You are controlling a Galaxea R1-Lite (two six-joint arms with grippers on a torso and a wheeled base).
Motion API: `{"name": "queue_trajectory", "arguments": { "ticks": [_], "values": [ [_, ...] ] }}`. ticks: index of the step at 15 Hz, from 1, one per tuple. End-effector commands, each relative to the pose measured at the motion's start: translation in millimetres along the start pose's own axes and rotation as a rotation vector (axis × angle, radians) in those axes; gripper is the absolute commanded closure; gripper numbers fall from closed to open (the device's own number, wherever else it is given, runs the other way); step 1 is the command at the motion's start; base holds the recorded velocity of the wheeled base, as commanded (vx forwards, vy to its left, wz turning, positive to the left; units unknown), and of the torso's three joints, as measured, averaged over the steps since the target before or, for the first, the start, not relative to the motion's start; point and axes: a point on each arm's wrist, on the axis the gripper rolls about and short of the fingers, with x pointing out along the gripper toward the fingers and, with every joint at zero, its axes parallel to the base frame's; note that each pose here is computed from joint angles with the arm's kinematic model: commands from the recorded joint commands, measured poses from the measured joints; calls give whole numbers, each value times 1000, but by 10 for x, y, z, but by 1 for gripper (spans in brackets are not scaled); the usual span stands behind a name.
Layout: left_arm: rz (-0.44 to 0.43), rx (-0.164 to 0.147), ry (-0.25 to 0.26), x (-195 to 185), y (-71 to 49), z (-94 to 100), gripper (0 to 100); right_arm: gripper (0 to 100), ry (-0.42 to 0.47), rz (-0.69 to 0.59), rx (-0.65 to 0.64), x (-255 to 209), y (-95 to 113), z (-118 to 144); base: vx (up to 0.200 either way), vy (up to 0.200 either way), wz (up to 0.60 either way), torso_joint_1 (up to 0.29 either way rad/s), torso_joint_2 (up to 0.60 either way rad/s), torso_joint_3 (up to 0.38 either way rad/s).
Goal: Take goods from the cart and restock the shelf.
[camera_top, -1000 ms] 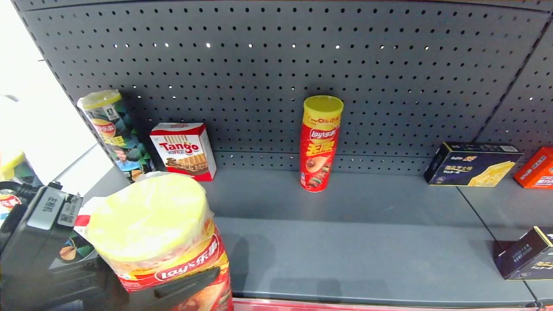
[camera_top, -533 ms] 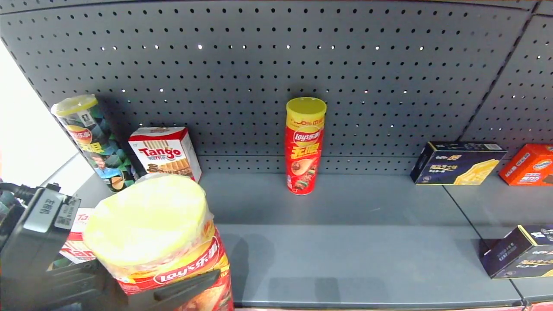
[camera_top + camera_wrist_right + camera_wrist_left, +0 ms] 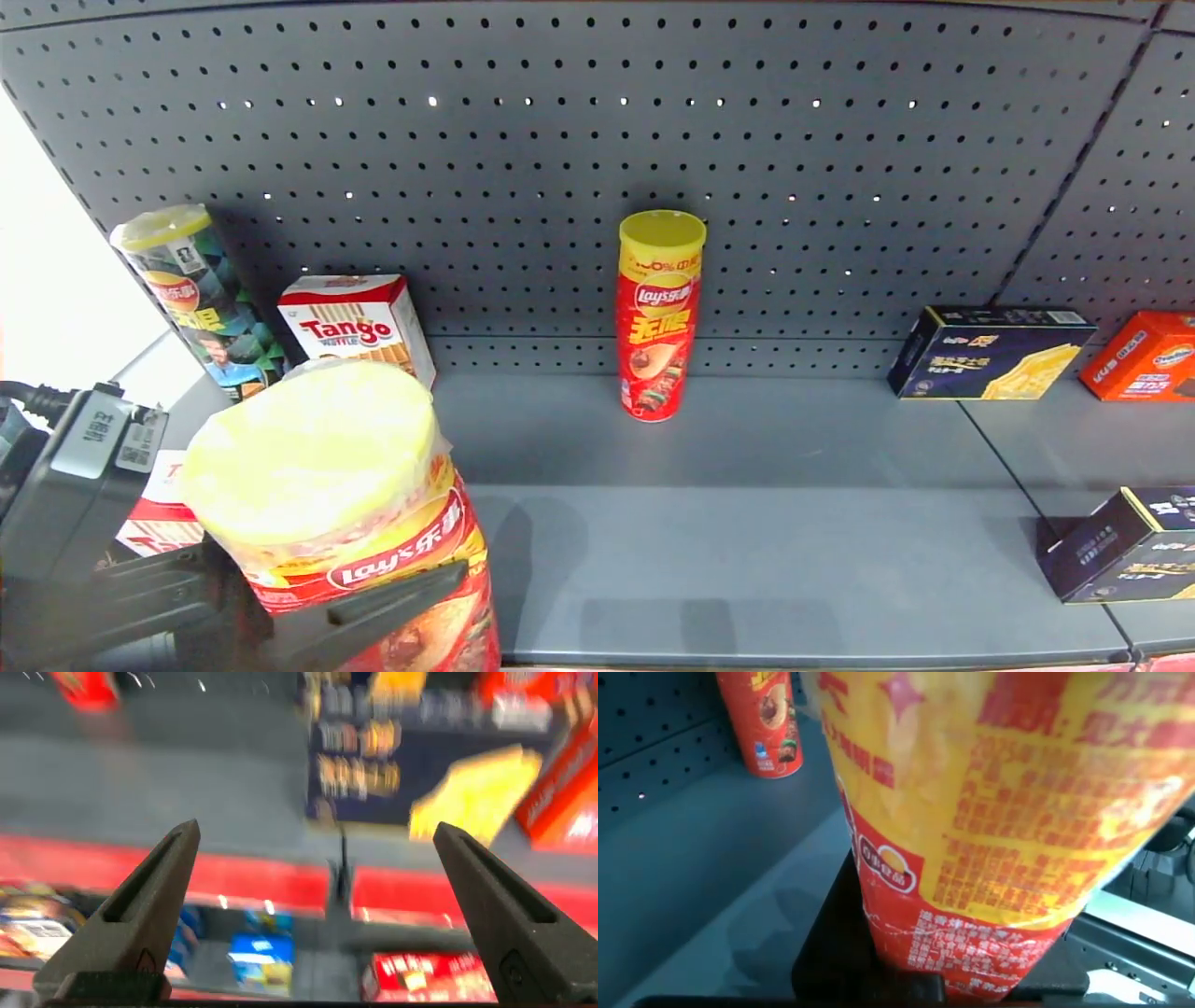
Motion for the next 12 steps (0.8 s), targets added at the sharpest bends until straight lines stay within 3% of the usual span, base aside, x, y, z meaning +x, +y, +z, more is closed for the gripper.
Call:
{"name": "queue_trajectory", "arguments": {
  "ticks": [1,4,5,8,10,12],
  "values": [
    [-2,-6,13,0,-5,-34,100,0,80,82,36,338,-36,642,0,0,0,0,0,0],
    [8,-2,9,-9,-5,-28,100,0,92,230,41,510,-23,758,0,0,0,0,0,0],
    [18,6,-5,-17,-10,9,100,0,86,299,5,654,-9,928,0,0,0,0,0,0],
    [27,22,-41,-46,-7,102,100,0,116,344,-75,1072,33,1125,0,0,0,0,0,0],
    [29,24,-48,-47,-5,122,100,0,163,417,-71,1306,119,1108,0,0,0,0,0,0],
    [27,24,-52,-52,-9,130,100,0,140,468,-75,1535,222,1106,0,0,0,0,0,0]
  ]
}}
